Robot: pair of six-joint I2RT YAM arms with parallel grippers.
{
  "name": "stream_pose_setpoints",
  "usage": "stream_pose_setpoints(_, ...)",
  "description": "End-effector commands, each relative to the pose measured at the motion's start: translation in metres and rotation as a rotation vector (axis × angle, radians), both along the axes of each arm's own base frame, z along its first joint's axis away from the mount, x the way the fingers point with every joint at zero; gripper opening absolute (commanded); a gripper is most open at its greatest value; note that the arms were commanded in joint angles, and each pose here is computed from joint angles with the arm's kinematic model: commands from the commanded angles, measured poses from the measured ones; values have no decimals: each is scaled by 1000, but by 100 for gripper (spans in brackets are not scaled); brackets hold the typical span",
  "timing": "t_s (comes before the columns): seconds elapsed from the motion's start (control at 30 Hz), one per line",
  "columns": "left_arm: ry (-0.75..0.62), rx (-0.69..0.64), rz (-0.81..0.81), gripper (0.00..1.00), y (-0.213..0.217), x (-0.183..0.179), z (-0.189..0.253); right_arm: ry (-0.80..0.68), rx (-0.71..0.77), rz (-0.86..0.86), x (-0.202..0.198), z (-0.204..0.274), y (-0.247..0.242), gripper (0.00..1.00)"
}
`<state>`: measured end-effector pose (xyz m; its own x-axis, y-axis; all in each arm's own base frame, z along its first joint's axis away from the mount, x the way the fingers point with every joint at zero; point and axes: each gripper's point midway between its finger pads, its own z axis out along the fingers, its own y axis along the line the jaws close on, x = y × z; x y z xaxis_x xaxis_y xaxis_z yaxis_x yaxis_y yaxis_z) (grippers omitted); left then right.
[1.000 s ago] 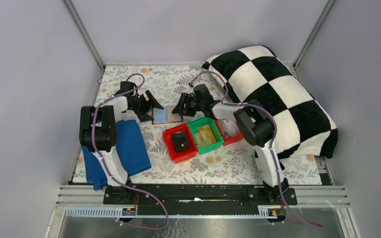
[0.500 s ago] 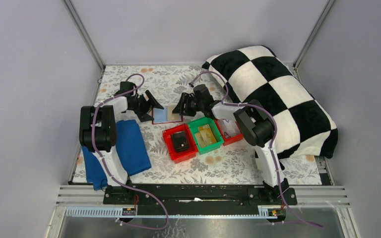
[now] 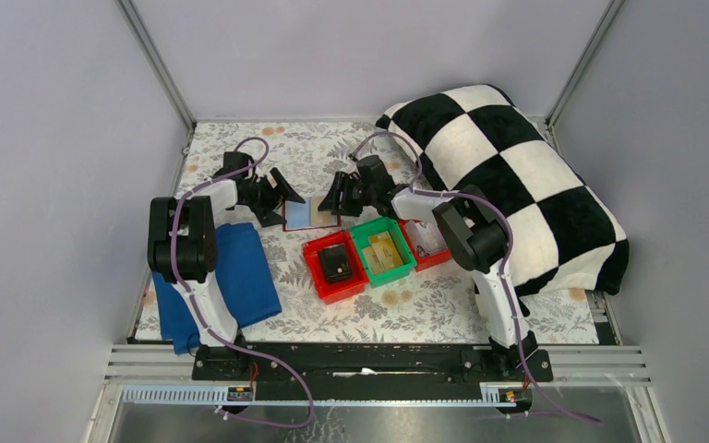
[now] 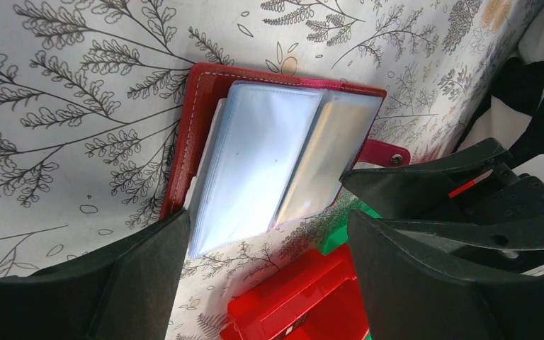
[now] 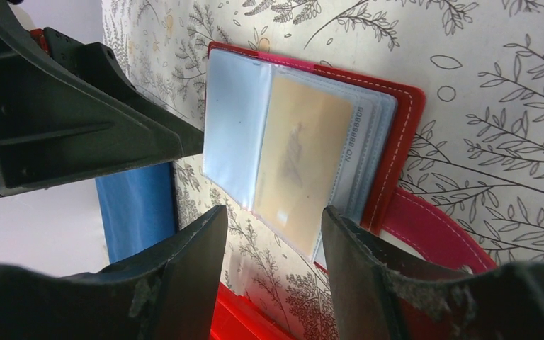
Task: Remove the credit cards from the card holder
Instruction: Remove the credit card from the card holder.
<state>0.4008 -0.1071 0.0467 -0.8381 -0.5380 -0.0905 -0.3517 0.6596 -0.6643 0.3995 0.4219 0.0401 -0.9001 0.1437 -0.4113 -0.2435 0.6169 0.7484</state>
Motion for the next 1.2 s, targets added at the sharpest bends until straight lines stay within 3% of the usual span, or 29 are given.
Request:
stream_pose_setpoints(0.0,8,-5,-25,86,-8,-3,-11,7,47,30,-2,11,17,59)
stream_pose_setpoints(0.37,8,-7,-27,86,-8,-4,-11,12,145,38,-2,30,28,59)
stream_pose_setpoints(0.77,5,-9,-29,86,-8,-4,-10,-51,23,-48,3,22,3,59)
stream_pose_setpoints(1.17,5,-16,-33,86,-10,-4,-9,-79,12,-79,3,23,-5,59)
